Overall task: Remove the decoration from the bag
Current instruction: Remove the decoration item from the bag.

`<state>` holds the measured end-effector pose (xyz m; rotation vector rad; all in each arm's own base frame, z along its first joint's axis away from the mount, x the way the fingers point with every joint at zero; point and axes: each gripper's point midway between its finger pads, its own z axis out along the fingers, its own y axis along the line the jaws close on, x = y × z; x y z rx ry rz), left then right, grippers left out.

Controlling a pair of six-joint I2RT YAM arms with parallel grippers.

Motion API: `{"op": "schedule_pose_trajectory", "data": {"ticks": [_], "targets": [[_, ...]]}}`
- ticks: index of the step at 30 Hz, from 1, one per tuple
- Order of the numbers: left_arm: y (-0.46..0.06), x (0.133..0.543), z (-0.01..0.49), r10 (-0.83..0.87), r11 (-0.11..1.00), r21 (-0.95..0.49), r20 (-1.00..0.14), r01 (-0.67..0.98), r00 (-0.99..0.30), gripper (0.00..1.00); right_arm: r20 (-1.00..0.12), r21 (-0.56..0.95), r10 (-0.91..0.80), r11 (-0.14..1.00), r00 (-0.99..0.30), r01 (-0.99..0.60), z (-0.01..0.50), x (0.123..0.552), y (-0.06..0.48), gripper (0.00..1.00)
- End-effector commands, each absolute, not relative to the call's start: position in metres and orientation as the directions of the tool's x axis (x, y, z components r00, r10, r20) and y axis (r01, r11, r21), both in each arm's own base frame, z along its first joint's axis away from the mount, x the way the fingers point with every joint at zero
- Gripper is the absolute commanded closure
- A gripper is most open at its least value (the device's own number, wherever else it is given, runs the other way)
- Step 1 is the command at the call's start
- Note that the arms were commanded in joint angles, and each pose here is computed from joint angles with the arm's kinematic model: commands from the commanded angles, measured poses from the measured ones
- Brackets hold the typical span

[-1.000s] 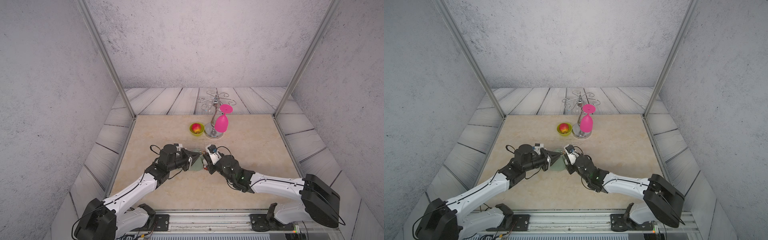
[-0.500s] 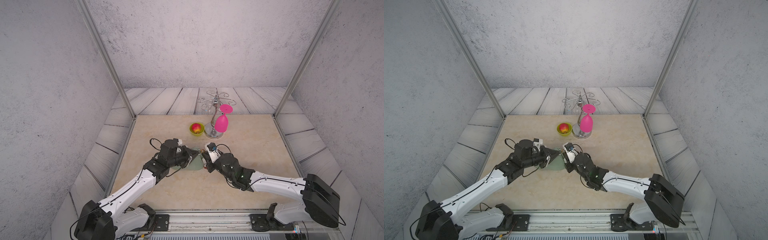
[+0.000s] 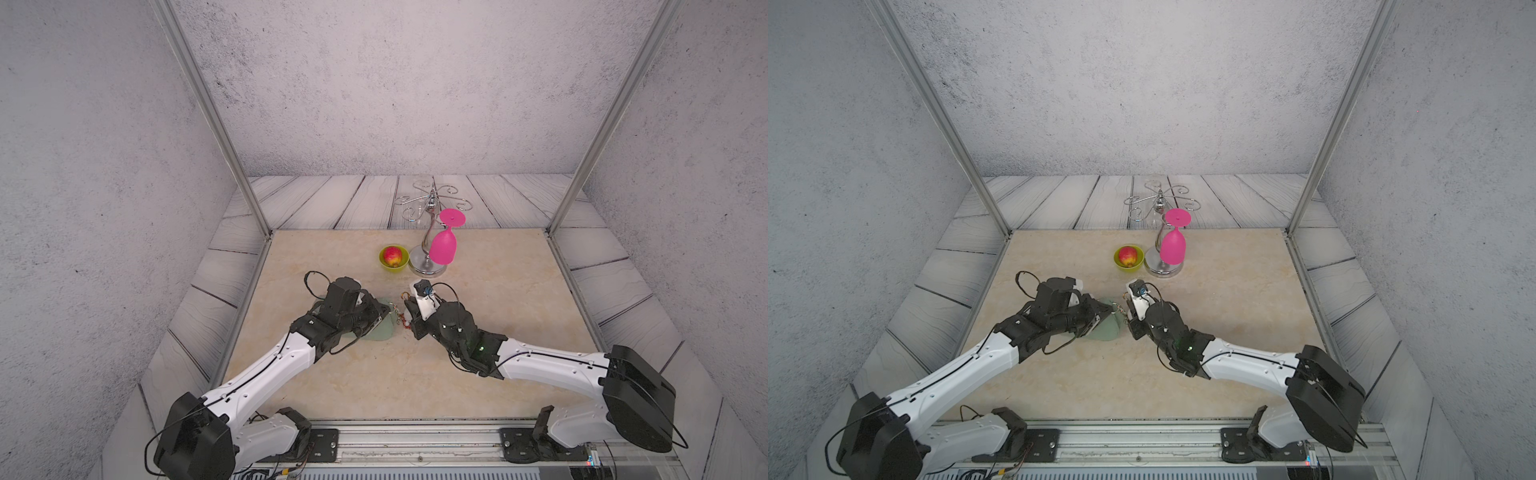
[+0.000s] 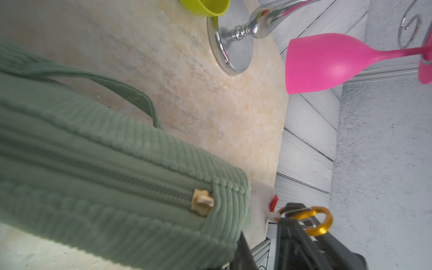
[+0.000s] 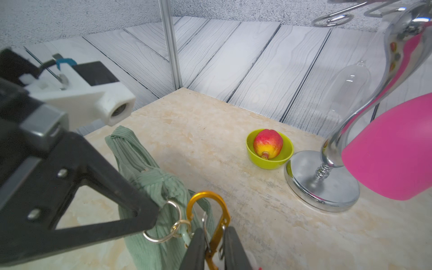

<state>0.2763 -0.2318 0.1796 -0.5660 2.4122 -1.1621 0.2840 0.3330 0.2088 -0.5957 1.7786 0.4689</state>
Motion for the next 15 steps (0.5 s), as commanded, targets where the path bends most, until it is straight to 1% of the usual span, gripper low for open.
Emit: {"op": "schedule_pose_trajectory", "data": {"ticks": [1, 6, 15], "targets": [[-0.231, 0.286, 0.190, -0.519, 0.579, -0.802, -0.225, -0.146, -0.824, 1.00, -0.970, 0.036, -0.112, 0.814, -0.217, -0.580, 0.222, 0.292, 0.334, 0.82], [-0.231, 0.287, 0.188, -0.514, 0.586, -0.798, -0.232, -0.140, -0.826, 1.00, -0.963, 0.052, -0.106, 0.831, -0.249, -0.554, 0.216, 0.289, 0.323, 0.82], [-0.239, 0.285, 0.183, -0.520, 0.551, -0.823, -0.205, -0.141, -0.829, 1.00, -0.928, 0.110, -0.077, 0.878, -0.364, -0.466, 0.188, 0.265, 0.271, 0.81]]}}
